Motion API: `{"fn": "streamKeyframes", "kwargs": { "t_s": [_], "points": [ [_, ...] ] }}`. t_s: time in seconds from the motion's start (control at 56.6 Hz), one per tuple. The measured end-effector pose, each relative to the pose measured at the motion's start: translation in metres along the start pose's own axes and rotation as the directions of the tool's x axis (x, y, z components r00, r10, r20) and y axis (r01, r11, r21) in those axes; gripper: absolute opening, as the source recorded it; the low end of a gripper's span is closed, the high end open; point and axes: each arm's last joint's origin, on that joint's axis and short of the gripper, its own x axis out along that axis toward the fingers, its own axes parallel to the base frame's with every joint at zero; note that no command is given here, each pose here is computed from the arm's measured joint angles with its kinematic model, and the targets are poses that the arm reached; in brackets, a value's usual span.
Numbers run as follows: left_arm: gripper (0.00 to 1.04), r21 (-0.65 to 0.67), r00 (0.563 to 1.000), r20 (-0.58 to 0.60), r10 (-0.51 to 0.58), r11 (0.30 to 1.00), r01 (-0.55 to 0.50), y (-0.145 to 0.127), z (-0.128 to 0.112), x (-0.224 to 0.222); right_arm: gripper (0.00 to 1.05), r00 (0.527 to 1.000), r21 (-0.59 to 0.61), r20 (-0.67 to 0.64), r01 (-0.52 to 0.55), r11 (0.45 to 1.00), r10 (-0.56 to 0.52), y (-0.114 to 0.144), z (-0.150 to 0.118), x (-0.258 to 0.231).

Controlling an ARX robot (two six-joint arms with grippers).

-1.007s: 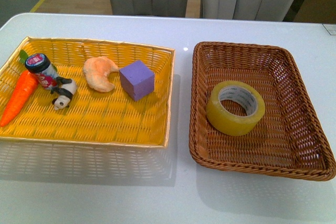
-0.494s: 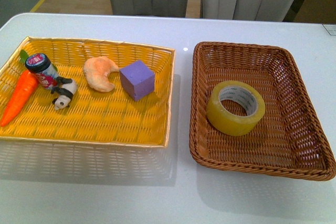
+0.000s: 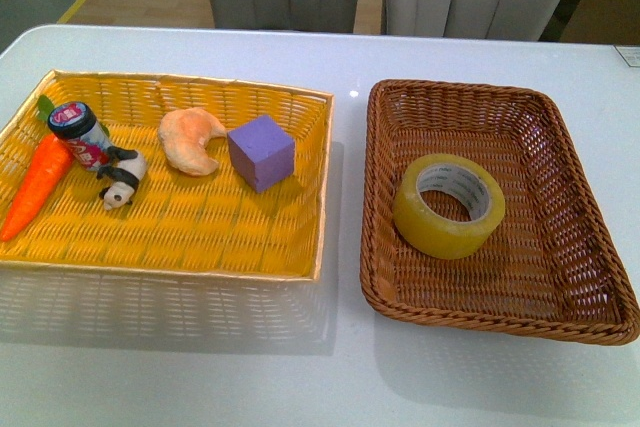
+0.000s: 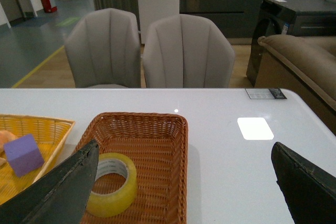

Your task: Move tape to another basket

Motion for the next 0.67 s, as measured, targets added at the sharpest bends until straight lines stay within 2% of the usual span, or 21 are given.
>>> {"fn": "streamKeyframes", "kwargs": {
  "t_s": [0.053, 0.124, 0.671],
  "points": [
    [0.97, 0.000, 1.000, 0.000, 0.000, 1.000, 0.000, 0.0000, 0.0000, 0.0000, 0.96, 1.000, 0.000, 0.000, 0.000, 1.000, 0.000, 0.0000, 0.0000, 0.0000],
    [0.95, 0.002, 1.000, 0.000, 0.000, 1.000, 0.000, 0.0000, 0.0000, 0.0000, 0.96, 1.000, 0.000, 0.000, 0.000, 1.000, 0.000, 0.0000, 0.0000, 0.0000],
    [0.96, 0.002, 1.000, 0.000, 0.000, 1.000, 0.000, 0.0000, 0.0000, 0.0000, 0.96, 1.000, 0.000, 0.000, 0.000, 1.000, 0.000, 0.0000, 0.0000, 0.0000]
  ]
}}
